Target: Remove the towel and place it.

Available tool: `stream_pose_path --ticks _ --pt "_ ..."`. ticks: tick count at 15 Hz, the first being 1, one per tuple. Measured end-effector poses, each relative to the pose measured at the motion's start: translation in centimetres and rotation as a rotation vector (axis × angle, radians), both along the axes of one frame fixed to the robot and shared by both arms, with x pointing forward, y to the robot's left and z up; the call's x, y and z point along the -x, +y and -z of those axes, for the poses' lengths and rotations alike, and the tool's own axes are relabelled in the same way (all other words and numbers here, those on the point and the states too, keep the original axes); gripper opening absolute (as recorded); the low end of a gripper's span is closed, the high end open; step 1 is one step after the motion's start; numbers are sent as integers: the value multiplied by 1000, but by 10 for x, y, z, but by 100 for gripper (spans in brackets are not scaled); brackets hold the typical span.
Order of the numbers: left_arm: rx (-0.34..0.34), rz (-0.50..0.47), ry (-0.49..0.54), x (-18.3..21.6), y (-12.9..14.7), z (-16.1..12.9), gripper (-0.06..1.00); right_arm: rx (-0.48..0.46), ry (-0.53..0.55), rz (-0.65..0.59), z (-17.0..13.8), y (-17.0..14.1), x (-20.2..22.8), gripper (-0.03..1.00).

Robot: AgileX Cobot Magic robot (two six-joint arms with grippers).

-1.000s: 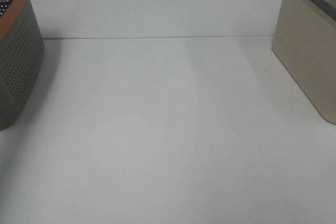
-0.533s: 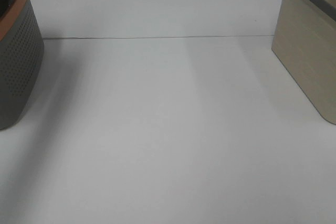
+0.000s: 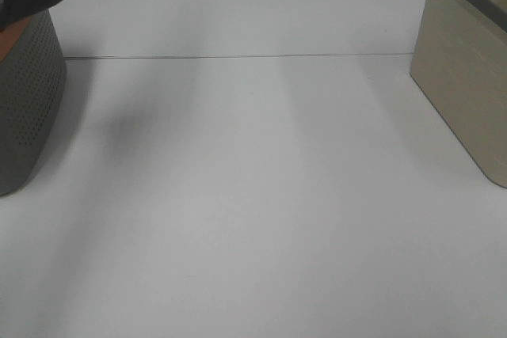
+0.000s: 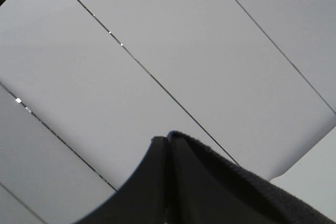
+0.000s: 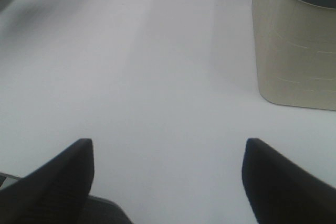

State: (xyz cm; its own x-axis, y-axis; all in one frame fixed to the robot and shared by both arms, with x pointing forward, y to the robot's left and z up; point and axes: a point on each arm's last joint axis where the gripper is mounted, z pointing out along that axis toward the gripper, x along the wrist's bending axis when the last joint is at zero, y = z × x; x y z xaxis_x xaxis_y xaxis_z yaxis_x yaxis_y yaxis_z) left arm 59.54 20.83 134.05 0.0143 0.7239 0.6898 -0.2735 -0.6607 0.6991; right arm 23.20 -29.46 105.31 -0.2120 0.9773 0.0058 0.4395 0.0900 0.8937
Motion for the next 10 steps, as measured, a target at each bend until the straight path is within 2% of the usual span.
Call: stream_pose_path --ticks 3,4,7,9,10 --pt "2 45 -6 -18 -23 6 0 0 0 0 0 0 0 76" --pt "-7 75 6 -26 -40 15 0 0 0 0 0 0 0 76" --pt "-51 79 43 -41 -54 33 0 0 0 0 0 0 0 76" --pt "-78 80 109 -53 -63 51 0 0 0 0 0 0 0 76" --pt "-96 80 178 -59 -69 65 0 0 0 0 0 0 0 76"
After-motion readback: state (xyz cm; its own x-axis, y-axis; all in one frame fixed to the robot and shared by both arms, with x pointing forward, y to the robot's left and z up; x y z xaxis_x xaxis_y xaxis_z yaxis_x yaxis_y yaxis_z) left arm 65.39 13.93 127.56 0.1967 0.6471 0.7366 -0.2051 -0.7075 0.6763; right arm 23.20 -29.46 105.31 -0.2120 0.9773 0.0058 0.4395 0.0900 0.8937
